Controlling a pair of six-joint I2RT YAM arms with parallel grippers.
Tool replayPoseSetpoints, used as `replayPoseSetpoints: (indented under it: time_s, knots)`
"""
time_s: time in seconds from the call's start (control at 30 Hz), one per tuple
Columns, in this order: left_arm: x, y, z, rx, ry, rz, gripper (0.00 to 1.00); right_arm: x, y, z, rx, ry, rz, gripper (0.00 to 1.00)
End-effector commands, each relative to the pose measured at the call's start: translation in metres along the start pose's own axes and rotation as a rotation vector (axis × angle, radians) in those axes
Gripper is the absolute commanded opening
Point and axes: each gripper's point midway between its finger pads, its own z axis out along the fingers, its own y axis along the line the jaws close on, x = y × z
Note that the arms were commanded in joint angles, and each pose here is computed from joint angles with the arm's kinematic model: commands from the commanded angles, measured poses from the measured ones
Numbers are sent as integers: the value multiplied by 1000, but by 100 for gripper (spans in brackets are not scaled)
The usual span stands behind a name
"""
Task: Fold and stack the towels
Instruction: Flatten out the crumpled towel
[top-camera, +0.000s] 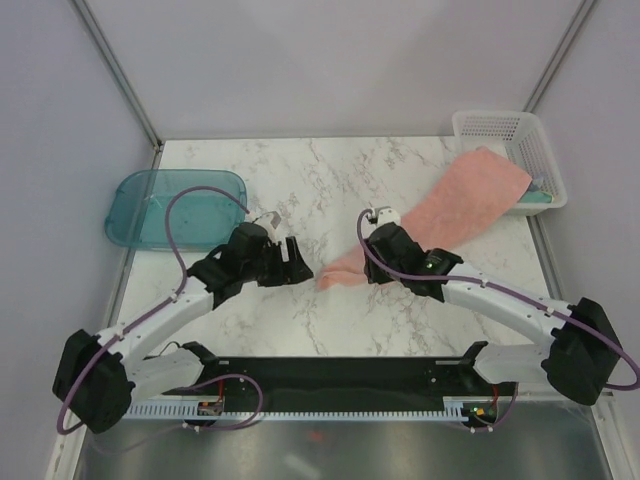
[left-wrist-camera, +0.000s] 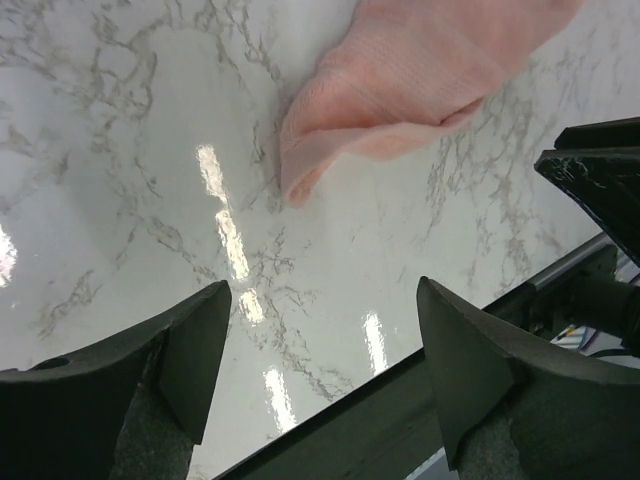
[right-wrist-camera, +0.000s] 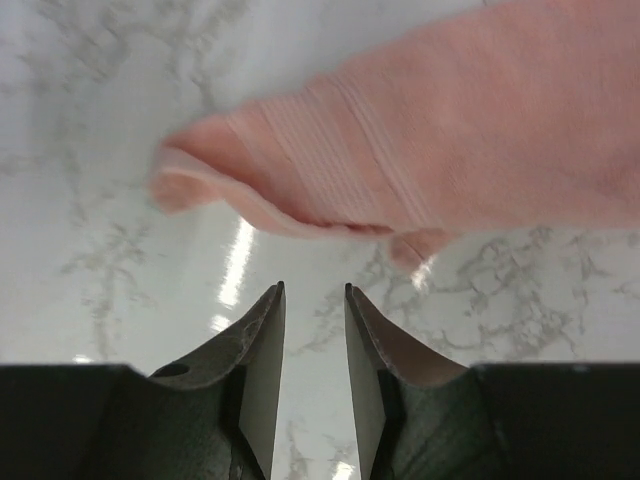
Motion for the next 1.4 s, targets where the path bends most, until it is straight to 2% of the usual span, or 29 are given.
replayPoseSetpoints:
  time_s: [0.0, 0.07, 0.1, 0.13, 0.2, 0.4, 0.5, 0.8, 1.0, 1.2, 1.3, 1.33, 1.37]
  knots:
    - [2, -22, 24, 71, -18, 72, 81, 27, -31, 10, 115, 1, -7, 38]
    - [12, -20, 36, 51, -4, 118, 78, 37, -34, 18, 114, -13, 7, 37]
    - [20, -14, 45, 28, 23, 121, 77, 40, -35, 21, 109, -22, 18, 37]
    - [25, -10, 49, 26, 26, 117, 71, 41, -37, 24, 114, -37, 31, 37]
    - [30, -7, 55, 34, 29, 104, 68, 48, -42, 30, 121, -60, 34, 36]
    - [39, -1, 71, 40, 44, 101, 68, 47, -41, 40, 88, -117, -10, 38]
    - [44, 3, 79, 34, 60, 99, 67, 50, -51, 46, 132, -117, -54, 38]
    - [52, 24, 98, -53, 75, 92, 67, 58, -53, 62, 170, -64, -85, 38]
    - [53, 32, 106, -90, 72, 81, 65, 63, -58, 69, 209, -55, -47, 39]
    - [55, 30, 114, -86, 99, 93, 52, 66, -58, 71, 209, -41, -38, 38]
    - [56, 29, 116, -80, 110, 96, 39, 65, -57, 72, 210, -40, -40, 35]
    - [54, 28, 116, -79, 107, 97, 31, 65, -57, 72, 212, -36, -43, 33]
    - [54, 27, 115, -77, 107, 103, 28, 63, -55, 73, 209, -37, -45, 28]
